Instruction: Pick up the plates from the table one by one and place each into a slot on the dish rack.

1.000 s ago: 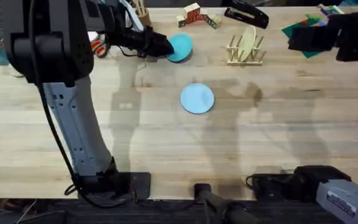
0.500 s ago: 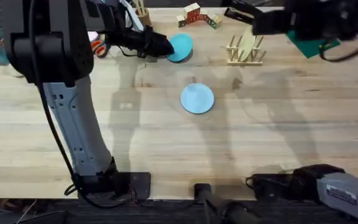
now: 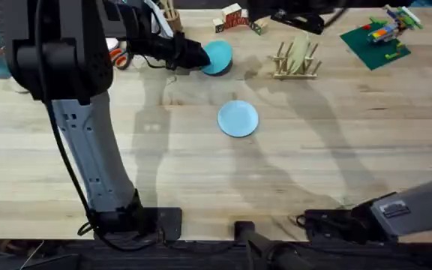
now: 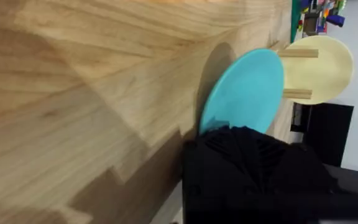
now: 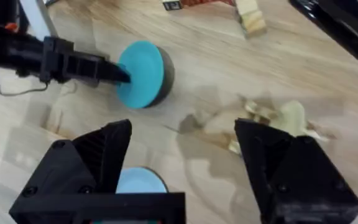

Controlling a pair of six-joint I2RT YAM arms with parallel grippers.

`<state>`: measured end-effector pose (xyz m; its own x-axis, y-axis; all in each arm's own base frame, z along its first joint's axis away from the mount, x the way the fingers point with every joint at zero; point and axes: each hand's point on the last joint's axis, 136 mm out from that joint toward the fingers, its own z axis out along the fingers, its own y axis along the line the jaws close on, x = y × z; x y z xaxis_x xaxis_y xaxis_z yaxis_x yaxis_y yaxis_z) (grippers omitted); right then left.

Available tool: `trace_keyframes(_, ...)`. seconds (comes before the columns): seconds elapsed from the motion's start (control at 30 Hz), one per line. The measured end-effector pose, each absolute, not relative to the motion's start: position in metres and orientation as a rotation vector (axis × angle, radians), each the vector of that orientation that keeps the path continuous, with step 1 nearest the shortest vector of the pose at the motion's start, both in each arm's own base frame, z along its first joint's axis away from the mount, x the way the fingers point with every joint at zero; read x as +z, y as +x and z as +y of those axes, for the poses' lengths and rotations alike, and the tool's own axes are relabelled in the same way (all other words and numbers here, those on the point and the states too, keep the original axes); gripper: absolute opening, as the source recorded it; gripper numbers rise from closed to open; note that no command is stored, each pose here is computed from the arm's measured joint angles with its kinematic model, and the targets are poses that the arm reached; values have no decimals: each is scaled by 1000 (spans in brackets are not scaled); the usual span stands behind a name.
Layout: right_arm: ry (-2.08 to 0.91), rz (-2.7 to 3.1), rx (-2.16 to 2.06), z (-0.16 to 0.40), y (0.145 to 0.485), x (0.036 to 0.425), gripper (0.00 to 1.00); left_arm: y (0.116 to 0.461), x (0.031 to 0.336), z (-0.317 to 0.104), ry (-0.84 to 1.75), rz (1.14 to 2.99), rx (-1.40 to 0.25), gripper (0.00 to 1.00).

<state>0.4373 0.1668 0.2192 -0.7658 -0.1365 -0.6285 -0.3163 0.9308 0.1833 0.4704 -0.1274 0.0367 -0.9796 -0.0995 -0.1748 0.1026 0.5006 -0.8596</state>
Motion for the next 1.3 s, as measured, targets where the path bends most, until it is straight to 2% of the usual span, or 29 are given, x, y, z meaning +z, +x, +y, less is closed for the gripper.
trace_keyframes(0.2,-344,2505,421,195,462,185,995,470,37,-127,2,2541,-1476,41)
trace_keyframes(0.5,-301,2576,574,219,476,137,995,470,37,-127,2,2541,-1476,41)
trace_keyframes(1.3,-104,2592,835,252,501,83,967,470,37,-127,3,2541,-1476,41)
